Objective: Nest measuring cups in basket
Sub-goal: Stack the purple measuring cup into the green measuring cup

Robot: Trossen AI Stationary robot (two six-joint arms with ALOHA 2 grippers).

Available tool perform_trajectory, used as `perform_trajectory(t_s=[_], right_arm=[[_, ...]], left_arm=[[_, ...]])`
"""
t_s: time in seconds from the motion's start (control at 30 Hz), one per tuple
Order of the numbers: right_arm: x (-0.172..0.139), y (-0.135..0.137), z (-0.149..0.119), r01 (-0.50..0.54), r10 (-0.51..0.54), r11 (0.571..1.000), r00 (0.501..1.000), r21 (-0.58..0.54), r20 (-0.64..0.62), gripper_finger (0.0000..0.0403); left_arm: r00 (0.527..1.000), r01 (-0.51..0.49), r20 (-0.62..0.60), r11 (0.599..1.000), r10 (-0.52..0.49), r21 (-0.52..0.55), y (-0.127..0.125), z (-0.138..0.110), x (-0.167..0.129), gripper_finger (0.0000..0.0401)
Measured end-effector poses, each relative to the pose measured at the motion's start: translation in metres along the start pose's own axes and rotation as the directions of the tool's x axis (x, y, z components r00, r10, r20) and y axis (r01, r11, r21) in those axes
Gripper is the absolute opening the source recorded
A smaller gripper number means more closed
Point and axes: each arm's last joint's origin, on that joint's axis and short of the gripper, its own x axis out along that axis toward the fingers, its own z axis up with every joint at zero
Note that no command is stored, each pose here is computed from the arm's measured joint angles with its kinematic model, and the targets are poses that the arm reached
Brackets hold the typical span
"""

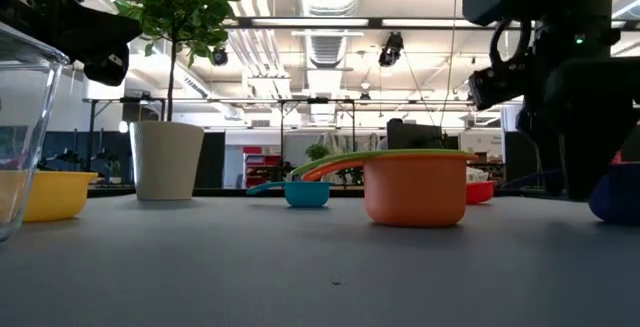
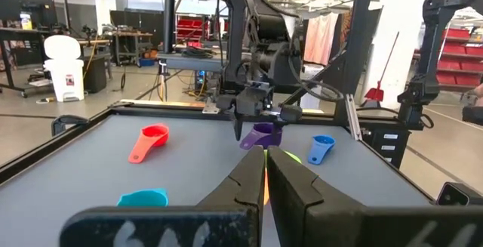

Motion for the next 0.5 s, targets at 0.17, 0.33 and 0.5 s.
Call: perform_trajectory(t_s=[0.17, 0.33, 0.5], right_arm=[[0.0021, 0.0002, 0.0002, 0.005, -0.005, 1.0, 1.0, -0.001, -0.007, 0.0319], [-0.0015, -0.0002, -0.0001, -0.005, 0.005, 1.0, 1.0, 0.0, 0.005, 0.0247], [-0.0052, -0.0004, -0.0002, -0.017, 0.017, 1.0, 1.0, -0.007, 0.019, 0.0165]], left_arm=[[1.0, 0.0, 0.0, 1.0, 0.0, 0.0, 0.0, 0.0, 0.0, 0.0], [1.0, 0.0, 0.0, 1.0, 0.0, 0.0, 0.0, 0.0, 0.0, 0.0], [1.0, 0.0, 0.0, 1.0, 0.0, 0.0, 0.0, 0.0, 0.0, 0.0]])
